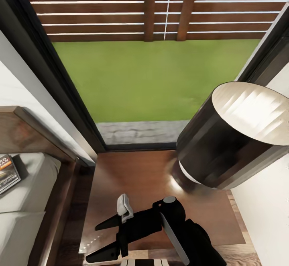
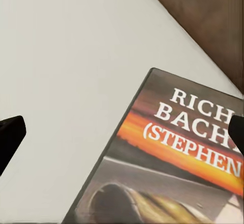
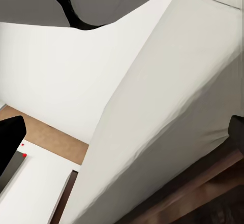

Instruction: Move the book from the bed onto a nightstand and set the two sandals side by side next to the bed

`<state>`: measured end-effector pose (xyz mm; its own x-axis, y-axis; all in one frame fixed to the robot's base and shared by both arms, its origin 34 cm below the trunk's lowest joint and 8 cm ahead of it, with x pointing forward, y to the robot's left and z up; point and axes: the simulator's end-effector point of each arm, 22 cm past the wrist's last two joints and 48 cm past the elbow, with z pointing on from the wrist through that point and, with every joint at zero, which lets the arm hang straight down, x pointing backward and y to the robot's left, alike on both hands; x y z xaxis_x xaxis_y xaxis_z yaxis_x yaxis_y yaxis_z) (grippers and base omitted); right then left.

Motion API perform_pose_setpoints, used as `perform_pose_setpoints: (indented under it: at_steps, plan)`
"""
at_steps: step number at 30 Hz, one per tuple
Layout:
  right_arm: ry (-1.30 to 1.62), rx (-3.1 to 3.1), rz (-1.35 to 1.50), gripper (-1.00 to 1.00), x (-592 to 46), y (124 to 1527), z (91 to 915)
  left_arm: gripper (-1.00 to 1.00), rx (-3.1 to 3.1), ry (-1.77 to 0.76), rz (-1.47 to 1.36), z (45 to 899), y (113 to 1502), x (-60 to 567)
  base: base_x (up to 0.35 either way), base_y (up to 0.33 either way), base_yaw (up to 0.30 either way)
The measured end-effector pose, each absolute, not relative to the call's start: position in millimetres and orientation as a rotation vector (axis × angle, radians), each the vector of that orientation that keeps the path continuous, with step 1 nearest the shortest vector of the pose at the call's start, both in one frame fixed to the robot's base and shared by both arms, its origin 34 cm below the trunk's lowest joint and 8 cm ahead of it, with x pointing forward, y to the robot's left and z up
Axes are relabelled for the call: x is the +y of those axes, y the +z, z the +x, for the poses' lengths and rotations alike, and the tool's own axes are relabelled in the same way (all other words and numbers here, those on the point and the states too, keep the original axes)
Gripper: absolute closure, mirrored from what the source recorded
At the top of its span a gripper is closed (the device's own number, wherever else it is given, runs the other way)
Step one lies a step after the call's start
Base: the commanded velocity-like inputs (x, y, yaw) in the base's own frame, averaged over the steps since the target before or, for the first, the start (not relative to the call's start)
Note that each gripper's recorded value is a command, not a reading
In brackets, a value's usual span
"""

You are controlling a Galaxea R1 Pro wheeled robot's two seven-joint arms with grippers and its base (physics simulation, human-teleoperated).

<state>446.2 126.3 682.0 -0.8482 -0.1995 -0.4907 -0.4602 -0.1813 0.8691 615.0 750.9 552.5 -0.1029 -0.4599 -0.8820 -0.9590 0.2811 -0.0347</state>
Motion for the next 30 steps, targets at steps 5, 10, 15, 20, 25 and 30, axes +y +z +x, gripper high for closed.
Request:
perform_pose_setpoints:
  at_steps: [5, 10, 15, 20, 25, 30]
  plan:
    - [2.15, 1.883, -0.775, -1.0, 126.3, 682.1, 446.1, -1.0, 1.706, 0.743, -1.306, 614.9, 552.5, 750.8, 0.0, 0.0, -0.018]
    - [2.15, 1.883, -0.775, -1.0, 126.3, 682.1, 446.1, -1.0, 1.706, 0.743, -1.306, 614.9, 552.4, 750.8, 0.0, 0.0, -0.002]
    - [2.15, 1.883, -0.775, -1.0, 126.3, 682.2, 446.1, -1.0, 1.707, 0.742, -1.307, 614.8, 551.5, 750.2, 0.0, 0.0, 0.0]
    - [2.151, 1.881, -0.775, -1.0, 126.2, 682.7, 446.1, -1.0, 1.707, 0.741, -1.307, 615.0, 551.6, 749.8, 0.0, 0.0, -0.125]
    - [2.151, 1.88, -0.776, -1.0, 126.3, 683.2, 446.1, -1.0, 1.706, 0.74, -1.307, 615.2, 552.3, 749.9, 0.0, 0.0, -0.076]
    - [2.15, 1.88, -0.776, -1.0, 126.3, 683.3, 446.1, -1.0, 1.706, 0.739, -1.307, 615.3, 552.4, 749.8, 0.0, 0.0, -0.011]
